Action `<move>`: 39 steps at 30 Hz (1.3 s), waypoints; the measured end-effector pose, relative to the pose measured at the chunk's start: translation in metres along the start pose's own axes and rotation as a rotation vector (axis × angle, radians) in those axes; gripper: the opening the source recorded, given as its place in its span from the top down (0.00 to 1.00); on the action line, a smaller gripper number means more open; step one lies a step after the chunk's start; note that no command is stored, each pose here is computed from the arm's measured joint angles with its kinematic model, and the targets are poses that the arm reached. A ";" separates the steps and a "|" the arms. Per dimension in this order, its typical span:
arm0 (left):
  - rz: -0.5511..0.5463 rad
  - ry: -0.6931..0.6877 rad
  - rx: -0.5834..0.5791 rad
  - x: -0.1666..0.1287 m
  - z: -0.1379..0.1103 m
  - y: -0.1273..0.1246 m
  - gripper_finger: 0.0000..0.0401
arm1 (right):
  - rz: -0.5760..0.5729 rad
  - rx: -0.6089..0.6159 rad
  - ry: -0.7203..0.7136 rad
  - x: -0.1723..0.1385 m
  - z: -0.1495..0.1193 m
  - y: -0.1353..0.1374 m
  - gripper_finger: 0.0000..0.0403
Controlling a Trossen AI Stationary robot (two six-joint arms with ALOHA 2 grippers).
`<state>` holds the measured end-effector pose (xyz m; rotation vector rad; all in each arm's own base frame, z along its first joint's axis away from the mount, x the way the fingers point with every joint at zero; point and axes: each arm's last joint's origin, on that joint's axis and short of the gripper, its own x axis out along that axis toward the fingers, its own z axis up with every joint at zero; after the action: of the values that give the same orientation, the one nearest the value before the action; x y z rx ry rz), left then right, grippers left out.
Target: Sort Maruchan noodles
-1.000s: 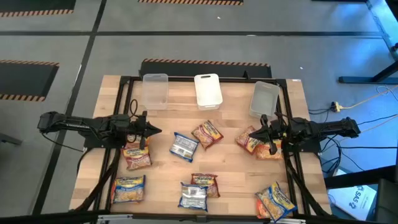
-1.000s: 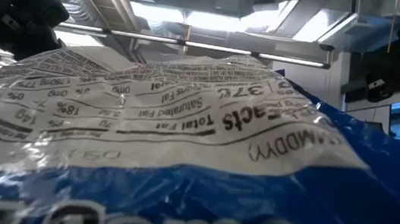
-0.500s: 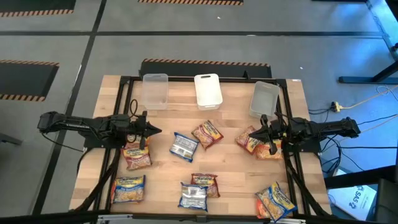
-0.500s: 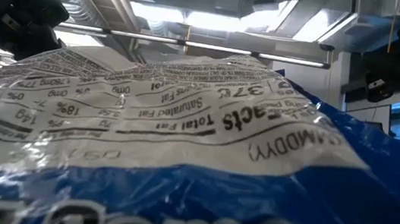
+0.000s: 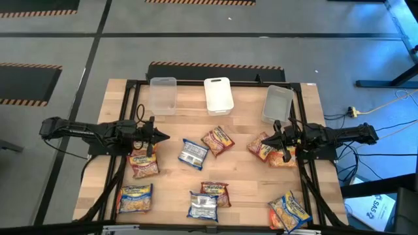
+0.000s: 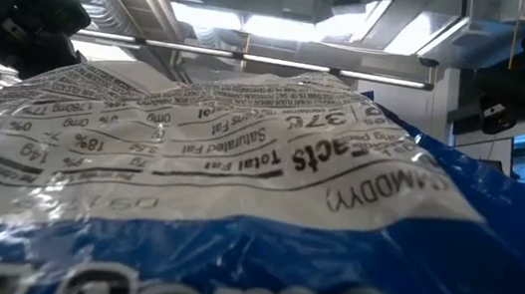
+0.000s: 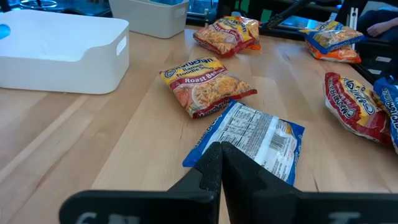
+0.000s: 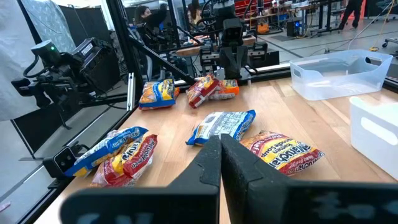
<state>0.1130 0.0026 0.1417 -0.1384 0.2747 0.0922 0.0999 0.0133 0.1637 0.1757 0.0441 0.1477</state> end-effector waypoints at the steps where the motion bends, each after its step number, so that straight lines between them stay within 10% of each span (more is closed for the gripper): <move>1: 0.000 0.000 0.000 0.000 0.000 0.000 0.99 | 0.000 0.000 0.000 0.000 0.000 0.000 1.00; 26: 0.023 -0.009 -0.001 0.000 0.001 0.001 0.99 | 0.000 0.000 0.000 0.000 0.000 0.000 1.00; 39: 0.019 -0.240 -0.183 -0.003 0.022 -0.001 0.99 | -0.024 -0.006 -0.123 -0.001 0.011 0.001 1.00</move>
<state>0.1164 0.0047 0.1636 -0.3045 0.0272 0.1512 0.0998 0.0119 0.1748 0.1781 -0.0764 0.1131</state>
